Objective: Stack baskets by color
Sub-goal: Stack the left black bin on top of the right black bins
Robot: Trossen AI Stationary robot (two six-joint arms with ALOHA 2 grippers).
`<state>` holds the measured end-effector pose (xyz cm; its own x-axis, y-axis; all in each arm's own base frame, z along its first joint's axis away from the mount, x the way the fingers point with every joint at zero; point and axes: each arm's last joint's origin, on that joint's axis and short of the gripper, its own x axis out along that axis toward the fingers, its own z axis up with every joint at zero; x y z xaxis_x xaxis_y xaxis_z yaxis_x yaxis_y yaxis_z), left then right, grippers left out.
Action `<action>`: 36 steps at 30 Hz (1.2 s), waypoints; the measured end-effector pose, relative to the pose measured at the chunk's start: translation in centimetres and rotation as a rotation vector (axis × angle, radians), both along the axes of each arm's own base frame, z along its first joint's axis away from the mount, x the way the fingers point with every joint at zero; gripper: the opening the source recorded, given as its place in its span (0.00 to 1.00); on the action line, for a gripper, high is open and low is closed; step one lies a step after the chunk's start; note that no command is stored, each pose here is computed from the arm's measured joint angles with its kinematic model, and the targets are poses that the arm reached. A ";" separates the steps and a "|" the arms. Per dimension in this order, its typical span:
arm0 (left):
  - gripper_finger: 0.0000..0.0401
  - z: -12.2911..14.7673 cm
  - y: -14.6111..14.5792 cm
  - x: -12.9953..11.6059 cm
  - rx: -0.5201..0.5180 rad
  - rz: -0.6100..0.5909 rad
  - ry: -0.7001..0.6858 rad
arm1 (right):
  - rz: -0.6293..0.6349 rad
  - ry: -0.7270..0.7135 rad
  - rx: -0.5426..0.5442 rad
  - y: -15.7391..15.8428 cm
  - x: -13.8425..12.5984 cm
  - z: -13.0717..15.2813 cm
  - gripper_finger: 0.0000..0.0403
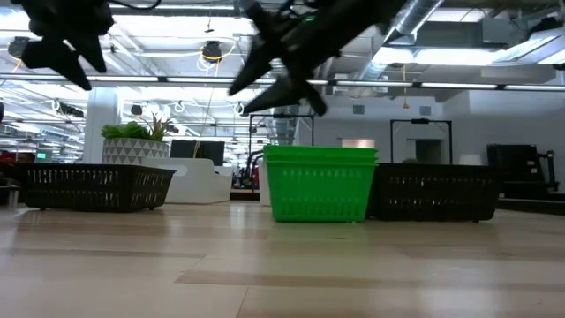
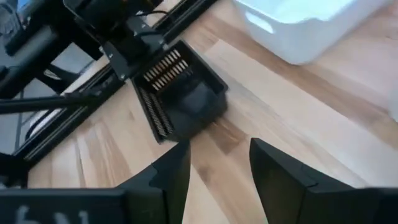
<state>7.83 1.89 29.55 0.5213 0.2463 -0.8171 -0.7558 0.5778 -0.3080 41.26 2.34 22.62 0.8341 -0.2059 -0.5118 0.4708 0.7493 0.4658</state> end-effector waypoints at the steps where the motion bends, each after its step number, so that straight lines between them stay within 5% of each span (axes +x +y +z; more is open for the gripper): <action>1: 0.63 -0.2 0.0 -0.1 -0.001 0.034 0.017 | 0.014 0.012 -0.009 0.0 0.7 -0.1 0.45; 9: 0.63 -3.9 0.3 0.2 -0.008 0.165 0.126 | 0.075 0.044 -0.097 0.3 4.3 0.6 0.44; 24: 0.63 -10.8 0.6 2.5 -0.090 0.192 0.175 | 0.114 0.140 -0.119 1.4 3.7 0.4 0.42; 36: 0.63 -11.0 0.4 4.2 -0.145 0.171 0.042 | 0.113 0.183 -0.125 1.3 3.5 0.0 0.42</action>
<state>12.03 2.27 18.51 0.4469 0.2067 -0.8704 -0.8529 0.3921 -0.3448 44.75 3.67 22.67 0.7515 -0.1873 -0.6326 0.4482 0.8485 0.2812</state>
